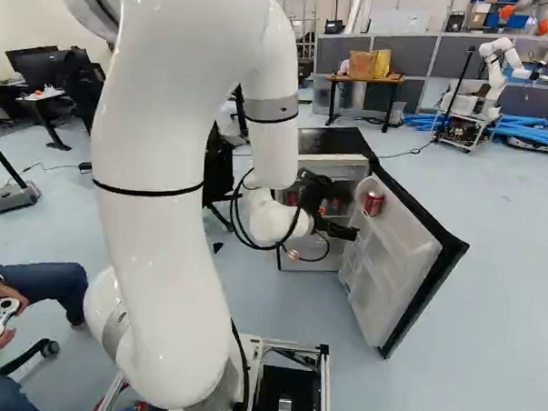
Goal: Grab a drink from the fridge
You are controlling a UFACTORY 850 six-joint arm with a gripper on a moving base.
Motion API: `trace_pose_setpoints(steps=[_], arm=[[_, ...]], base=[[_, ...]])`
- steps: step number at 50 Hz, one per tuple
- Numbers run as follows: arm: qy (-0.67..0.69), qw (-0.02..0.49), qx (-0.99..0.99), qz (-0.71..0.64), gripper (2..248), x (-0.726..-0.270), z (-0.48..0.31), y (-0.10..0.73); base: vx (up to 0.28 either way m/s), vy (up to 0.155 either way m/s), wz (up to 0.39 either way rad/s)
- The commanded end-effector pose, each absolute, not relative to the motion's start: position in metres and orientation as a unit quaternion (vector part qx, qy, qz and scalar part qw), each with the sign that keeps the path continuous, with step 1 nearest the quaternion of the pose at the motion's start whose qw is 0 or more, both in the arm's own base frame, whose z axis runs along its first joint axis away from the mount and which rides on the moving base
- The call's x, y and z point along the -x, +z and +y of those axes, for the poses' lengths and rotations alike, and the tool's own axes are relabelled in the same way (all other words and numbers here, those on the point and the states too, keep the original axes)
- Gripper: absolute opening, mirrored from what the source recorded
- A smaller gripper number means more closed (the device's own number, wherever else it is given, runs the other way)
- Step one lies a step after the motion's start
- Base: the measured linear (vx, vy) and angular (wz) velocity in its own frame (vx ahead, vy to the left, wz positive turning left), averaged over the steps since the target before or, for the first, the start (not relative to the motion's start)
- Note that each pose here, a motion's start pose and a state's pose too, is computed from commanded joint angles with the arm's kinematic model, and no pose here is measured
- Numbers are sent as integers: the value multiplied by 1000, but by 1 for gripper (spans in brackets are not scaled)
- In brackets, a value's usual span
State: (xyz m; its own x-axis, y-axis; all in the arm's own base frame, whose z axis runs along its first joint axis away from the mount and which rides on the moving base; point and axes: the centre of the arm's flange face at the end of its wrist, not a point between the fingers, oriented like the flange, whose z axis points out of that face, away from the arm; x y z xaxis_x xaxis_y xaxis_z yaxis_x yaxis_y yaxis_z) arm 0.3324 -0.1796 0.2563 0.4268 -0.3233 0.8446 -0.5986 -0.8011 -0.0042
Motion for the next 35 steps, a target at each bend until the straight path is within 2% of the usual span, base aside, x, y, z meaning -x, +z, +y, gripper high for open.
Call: trace_pose_setpoints(steps=[35], arm=[[434, 55, -891, -125, 247, -352, -159, 215]], base=[[0, 0, 0]])
